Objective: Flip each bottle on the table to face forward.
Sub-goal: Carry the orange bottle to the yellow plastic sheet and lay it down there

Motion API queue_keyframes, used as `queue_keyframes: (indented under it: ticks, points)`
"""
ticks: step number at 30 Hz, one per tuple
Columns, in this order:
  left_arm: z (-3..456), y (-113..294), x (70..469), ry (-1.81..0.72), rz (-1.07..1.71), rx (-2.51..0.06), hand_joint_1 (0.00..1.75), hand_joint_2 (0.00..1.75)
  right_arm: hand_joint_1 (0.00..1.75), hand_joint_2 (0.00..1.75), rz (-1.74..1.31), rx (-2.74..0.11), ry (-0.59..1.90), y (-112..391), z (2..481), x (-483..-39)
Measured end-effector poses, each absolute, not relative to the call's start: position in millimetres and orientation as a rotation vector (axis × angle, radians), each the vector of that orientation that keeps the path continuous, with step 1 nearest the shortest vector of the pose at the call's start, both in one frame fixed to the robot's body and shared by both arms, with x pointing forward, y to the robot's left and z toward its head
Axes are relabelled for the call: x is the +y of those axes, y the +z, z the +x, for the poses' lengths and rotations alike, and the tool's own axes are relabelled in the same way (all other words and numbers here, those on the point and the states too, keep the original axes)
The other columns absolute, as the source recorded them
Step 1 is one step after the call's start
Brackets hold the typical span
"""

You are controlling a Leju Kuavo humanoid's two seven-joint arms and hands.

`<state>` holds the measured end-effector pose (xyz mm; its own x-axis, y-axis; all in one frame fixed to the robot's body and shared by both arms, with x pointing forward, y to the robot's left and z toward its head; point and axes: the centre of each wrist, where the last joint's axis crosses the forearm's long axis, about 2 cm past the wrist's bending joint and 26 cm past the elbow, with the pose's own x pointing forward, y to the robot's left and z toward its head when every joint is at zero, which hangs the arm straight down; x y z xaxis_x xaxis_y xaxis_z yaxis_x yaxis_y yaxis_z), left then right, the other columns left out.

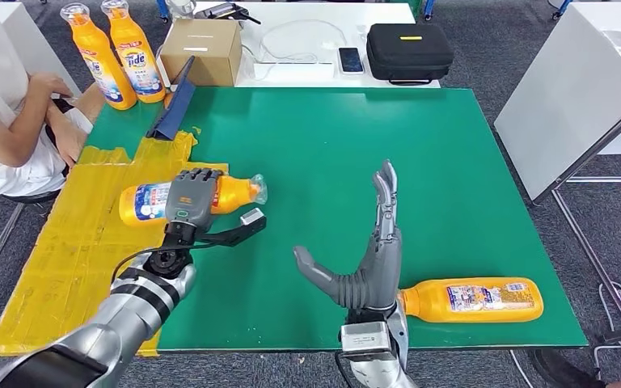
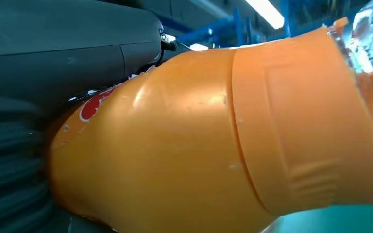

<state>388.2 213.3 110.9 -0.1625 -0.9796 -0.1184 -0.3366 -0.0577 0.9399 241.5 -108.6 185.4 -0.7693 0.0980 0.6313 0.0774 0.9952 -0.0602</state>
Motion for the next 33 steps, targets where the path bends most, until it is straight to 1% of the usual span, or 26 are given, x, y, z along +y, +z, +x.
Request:
queue_keyframes:
  ticks: [5,8,11,16,17,20,21,28,33]
  points:
    - [383.5,85.1,260.8,-1.338,1.443,-1.363,1.75,1.75,0.0,1.75,-0.117,-2.474,0.069,186.3,241.5,-109.4]
    - [379.2,75.9,279.3,-1.361,1.448,-1.284,1.75,1.75,0.0,1.75,-0.112,-2.48,0.082,187.1,243.0,-110.1]
    - [376.6,71.0,291.1,-1.362,1.441,-1.234,1.75,1.75,0.0,1.75,-0.105,-2.483,0.091,187.5,243.9,-109.7]
    - [375.9,69.1,297.7,-1.353,1.435,-1.206,1.75,1.75,0.0,1.75,-0.098,-2.483,0.098,187.1,244.1,-109.1]
    - [375.9,69.0,298.1,-1.353,1.435,-1.204,1.42,1.75,0.0,1.75,-0.097,-2.483,0.099,187.2,244.2,-108.8]
    - [375.7,68.6,299.1,-1.349,1.426,-1.201,0.11,1.75,0.0,1.75,-0.095,-2.483,0.101,187.1,244.4,-108.4]
    - [375.6,68.4,299.8,-1.342,1.418,-1.203,0.0,1.75,0.0,1.75,-0.094,-2.481,0.103,186.9,244.4,-108.3]
    - [376.0,68.6,306.3,-1.27,1.327,-1.24,0.0,1.75,0.0,1.75,-0.091,-2.467,0.137,184.6,246.2,-107.7]
    - [377.3,69.3,309.1,-1.199,1.197,-1.285,0.0,1.75,0.0,1.75,-0.1,-2.455,0.164,181.8,247.4,-107.5]
